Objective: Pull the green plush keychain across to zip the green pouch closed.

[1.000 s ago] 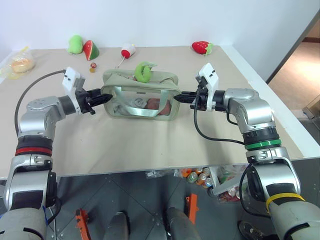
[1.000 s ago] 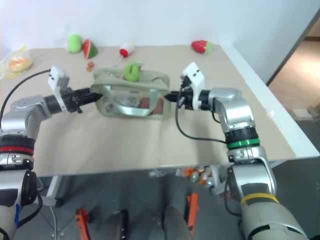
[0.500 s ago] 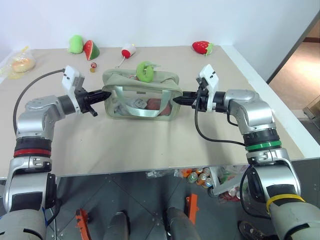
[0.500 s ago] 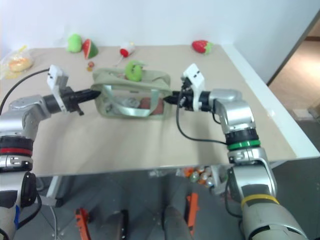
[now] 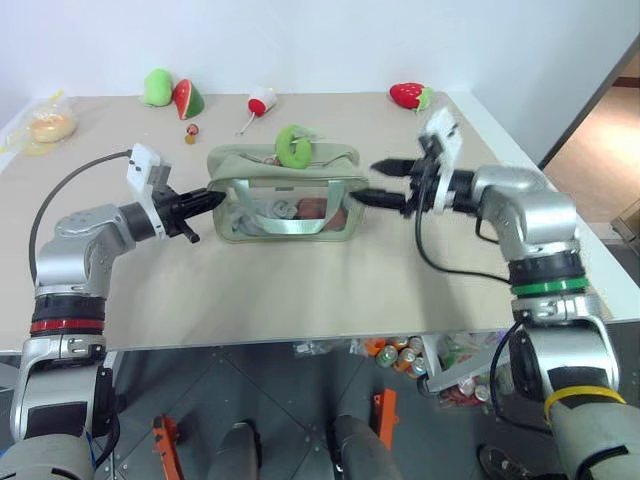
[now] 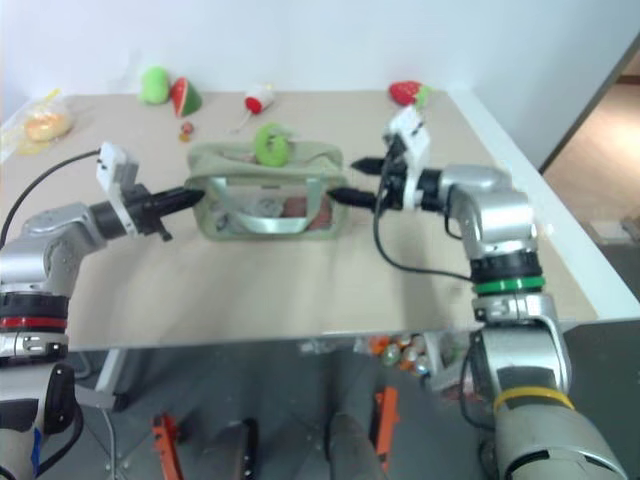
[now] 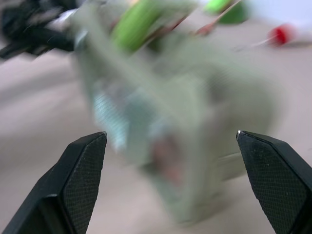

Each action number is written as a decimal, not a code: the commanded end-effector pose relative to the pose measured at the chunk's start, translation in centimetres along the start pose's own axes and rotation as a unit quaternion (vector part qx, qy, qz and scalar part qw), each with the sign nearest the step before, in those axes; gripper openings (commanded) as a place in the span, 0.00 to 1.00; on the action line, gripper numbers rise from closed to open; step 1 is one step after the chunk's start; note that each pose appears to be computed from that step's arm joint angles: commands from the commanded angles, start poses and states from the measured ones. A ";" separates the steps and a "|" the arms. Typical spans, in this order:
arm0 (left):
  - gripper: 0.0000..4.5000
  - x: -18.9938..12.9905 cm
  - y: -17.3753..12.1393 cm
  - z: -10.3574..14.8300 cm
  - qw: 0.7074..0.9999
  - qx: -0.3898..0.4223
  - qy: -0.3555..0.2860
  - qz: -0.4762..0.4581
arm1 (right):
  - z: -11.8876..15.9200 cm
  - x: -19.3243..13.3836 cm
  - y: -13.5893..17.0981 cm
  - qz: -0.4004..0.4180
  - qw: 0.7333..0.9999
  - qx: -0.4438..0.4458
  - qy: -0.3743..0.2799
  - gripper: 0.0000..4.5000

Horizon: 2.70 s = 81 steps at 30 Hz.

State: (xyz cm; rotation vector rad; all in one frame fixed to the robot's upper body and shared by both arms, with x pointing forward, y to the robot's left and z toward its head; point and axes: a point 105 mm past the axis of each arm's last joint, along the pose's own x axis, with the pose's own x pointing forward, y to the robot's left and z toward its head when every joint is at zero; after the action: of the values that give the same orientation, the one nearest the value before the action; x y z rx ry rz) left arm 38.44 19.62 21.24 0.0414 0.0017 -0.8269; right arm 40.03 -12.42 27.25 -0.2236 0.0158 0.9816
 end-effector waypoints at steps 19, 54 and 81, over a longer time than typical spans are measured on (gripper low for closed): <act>0.00 0.0 -1.6 0.7 1.000 0.006 -0.027 -0.011 | 3.8 7.9 3.4 0.014 1.000 -0.007 -0.019 0.99; 0.00 0.8 -1.6 0.0 1.000 -0.001 -0.020 -0.013 | 4.2 8.0 2.7 -0.002 0.999 -0.003 -0.036 0.00; 0.00 0.8 -1.5 -0.6 1.000 -0.006 -0.012 -0.014 | 6.4 -4.9 -5.0 -0.144 0.935 -0.314 0.082 0.00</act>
State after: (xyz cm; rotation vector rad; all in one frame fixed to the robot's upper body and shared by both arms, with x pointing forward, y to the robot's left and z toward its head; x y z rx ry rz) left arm 37.92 18.12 20.67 0.0091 -0.0264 -0.8486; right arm 41.44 -17.23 33.42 -0.7896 -0.1272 0.6787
